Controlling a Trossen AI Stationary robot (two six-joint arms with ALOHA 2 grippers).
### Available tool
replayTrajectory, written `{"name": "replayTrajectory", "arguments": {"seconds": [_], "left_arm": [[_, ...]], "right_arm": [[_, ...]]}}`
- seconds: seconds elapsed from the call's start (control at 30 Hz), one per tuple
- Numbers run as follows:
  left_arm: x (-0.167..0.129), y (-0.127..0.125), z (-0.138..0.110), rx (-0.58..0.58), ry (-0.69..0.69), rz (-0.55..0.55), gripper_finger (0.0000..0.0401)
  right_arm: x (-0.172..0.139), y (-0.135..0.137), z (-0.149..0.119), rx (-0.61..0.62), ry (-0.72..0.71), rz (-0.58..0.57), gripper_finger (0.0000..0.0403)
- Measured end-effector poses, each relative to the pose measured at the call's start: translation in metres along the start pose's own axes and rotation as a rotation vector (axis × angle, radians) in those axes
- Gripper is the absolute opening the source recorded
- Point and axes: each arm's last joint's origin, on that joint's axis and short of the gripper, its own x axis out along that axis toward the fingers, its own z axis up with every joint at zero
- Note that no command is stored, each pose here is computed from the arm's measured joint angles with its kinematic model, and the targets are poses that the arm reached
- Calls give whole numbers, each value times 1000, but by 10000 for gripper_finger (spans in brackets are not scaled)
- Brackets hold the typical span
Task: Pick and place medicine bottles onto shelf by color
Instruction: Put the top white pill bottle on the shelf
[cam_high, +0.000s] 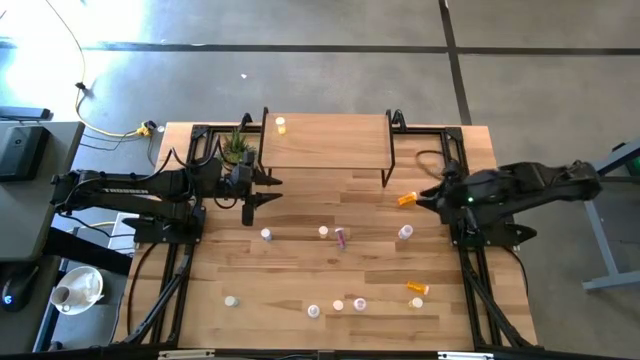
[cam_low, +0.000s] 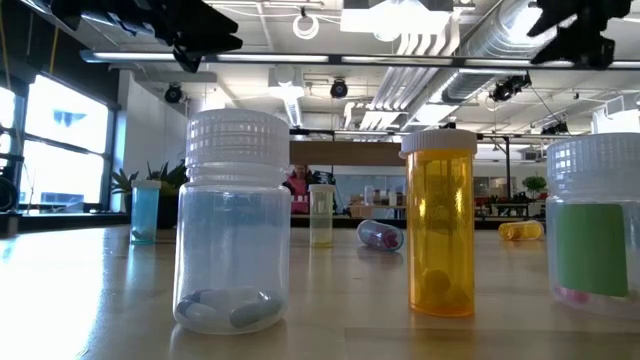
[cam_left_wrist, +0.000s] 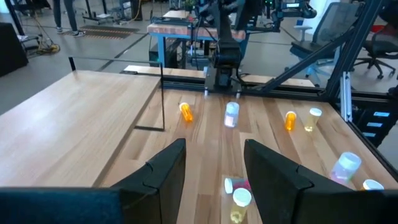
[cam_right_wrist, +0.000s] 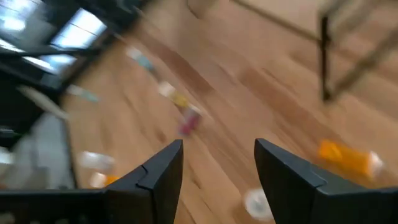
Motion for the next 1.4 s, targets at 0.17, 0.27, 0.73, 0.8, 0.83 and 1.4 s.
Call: {"name": "replayTrajectory", "arguments": {"seconds": [0.17, 0.27, 0.73, 0.8, 0.83, 1.4], "left_arm": [[0, 0, 0, -15, 0, 0, 152], [0, 0, 0, -17, 1, -1, 152], [0, 0, -4, -41, 46, 2, 152], [0, 0, -5, -41, 47, 2, 152], [0, 0, -5, -41, 47, 2, 152], [0, 0, -5, -41, 47, 2, 152]], "right_arm": [[20, 1, -9, 50, 148, -145, 189], [34, 2, -13, 83, 213, -216, 189], [83, 14, -26, 171, 376, -433, 189], [90, 15, -28, 168, 400, -459, 189], [93, 15, -29, 166, 413, -470, 189], [133, 20, -43, 156, 530, -552, 189]]}}
